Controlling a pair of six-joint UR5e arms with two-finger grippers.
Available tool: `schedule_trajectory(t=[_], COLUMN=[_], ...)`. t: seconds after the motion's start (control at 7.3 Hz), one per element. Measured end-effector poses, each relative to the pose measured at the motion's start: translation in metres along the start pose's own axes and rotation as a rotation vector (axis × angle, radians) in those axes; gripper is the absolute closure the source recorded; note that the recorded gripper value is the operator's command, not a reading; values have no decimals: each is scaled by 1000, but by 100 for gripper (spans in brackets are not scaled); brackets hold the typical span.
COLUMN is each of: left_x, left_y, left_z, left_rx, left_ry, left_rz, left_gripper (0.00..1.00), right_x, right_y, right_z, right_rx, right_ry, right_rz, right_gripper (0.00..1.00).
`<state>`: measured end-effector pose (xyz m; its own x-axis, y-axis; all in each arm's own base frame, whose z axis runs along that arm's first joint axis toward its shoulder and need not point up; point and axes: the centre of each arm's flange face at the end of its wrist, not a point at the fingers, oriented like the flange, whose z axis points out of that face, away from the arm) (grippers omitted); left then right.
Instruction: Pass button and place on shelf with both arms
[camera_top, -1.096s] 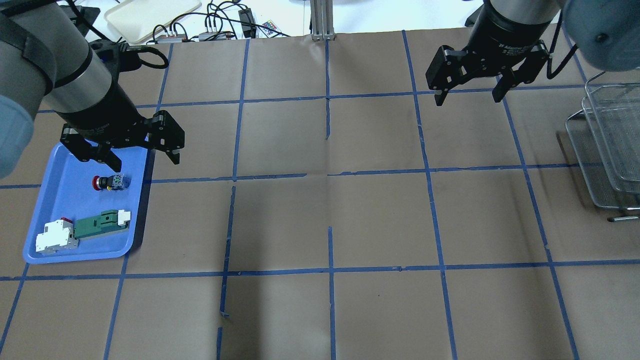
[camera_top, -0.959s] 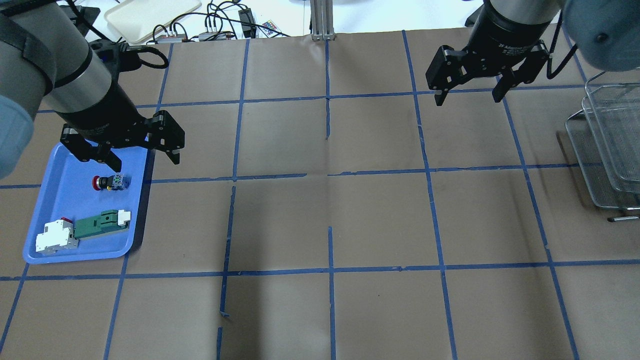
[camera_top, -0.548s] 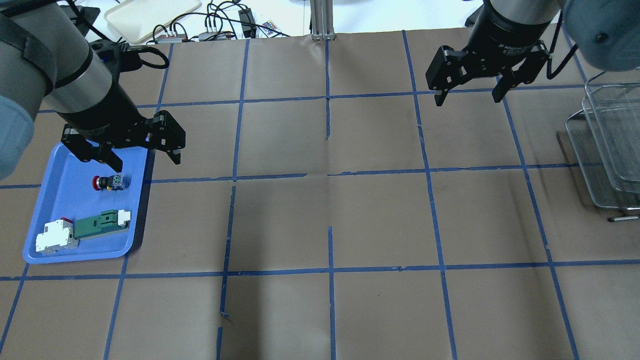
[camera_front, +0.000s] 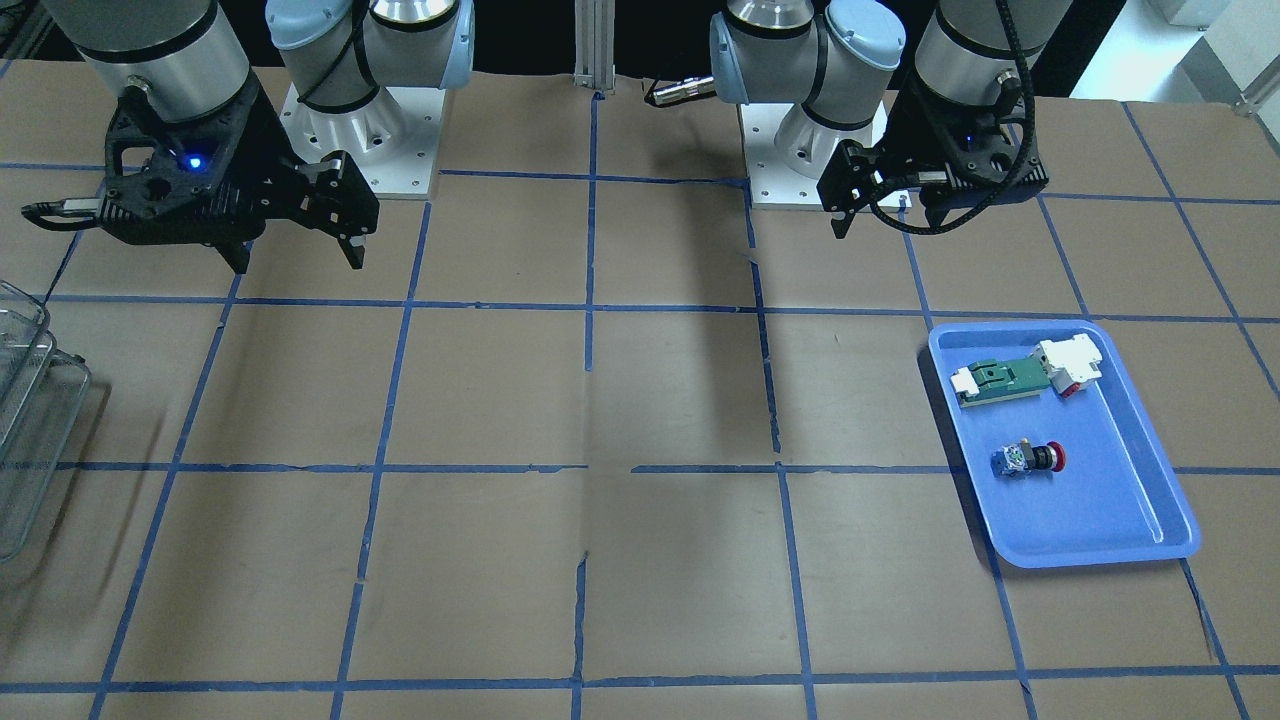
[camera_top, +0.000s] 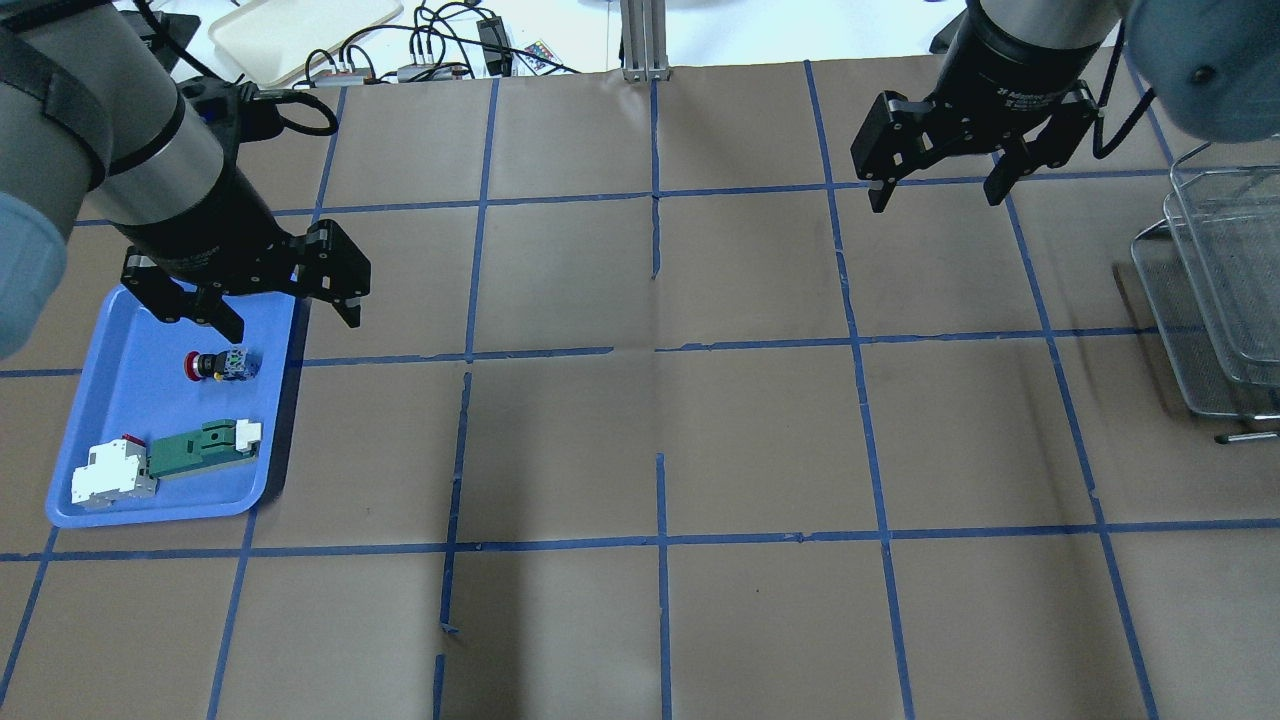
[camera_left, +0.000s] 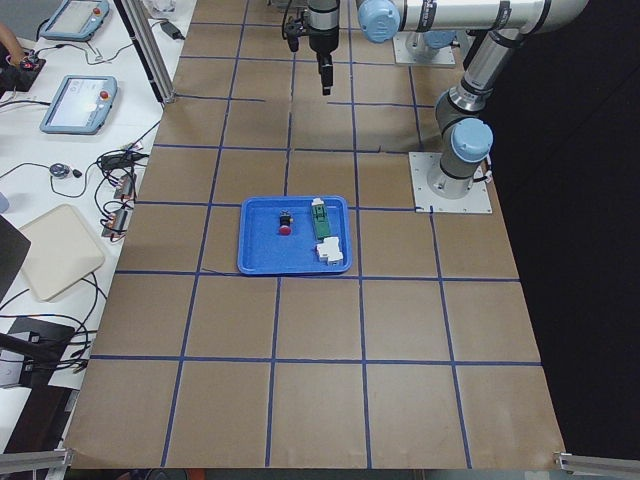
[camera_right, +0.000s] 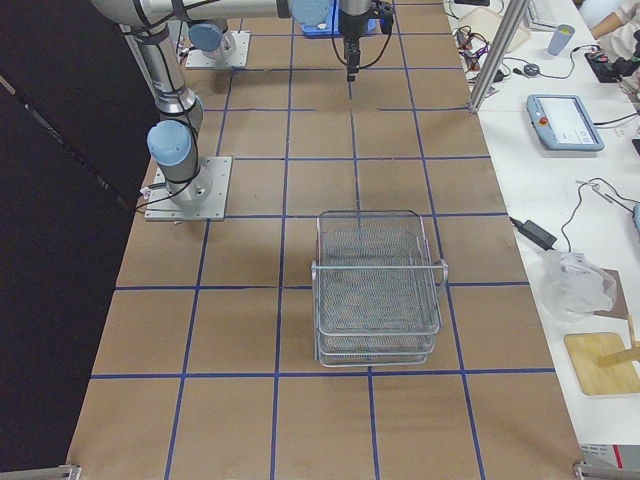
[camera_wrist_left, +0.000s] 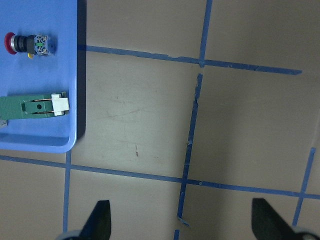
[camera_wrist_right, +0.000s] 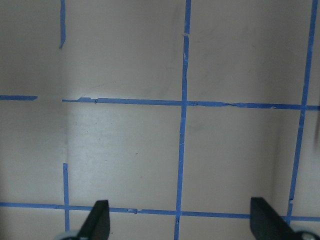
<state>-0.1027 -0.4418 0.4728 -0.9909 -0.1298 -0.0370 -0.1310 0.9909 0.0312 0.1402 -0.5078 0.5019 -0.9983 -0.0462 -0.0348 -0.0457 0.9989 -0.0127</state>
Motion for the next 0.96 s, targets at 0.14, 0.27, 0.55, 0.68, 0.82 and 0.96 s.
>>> schedule_trajectory(t=[0.14,0.27,0.55,0.68,0.82,0.96], left_x=[0,0,0,0,-1,-1], left_y=[0,-1,-1,-2,-3,-4], left_z=[1,1,3,4,5,5], left_rx=[-2,-3,-6,-7,-7,-5], left_ry=[0,1,0,-6,-9,-10], left_rz=[1,1,0,0,0,-1], left_gripper=[0,0,0,0,0,0], right_x=[0,0,0,0,0,0], right_y=[0,0,0,0,0,0], right_z=[0,0,1,1,1,1], right_rx=[0,-1,0,0,0,0], right_ry=[0,0,0,-1,-1,-2], right_rz=[0,0,0,0,0,0], right_gripper=[0,0,0,0,0,0])
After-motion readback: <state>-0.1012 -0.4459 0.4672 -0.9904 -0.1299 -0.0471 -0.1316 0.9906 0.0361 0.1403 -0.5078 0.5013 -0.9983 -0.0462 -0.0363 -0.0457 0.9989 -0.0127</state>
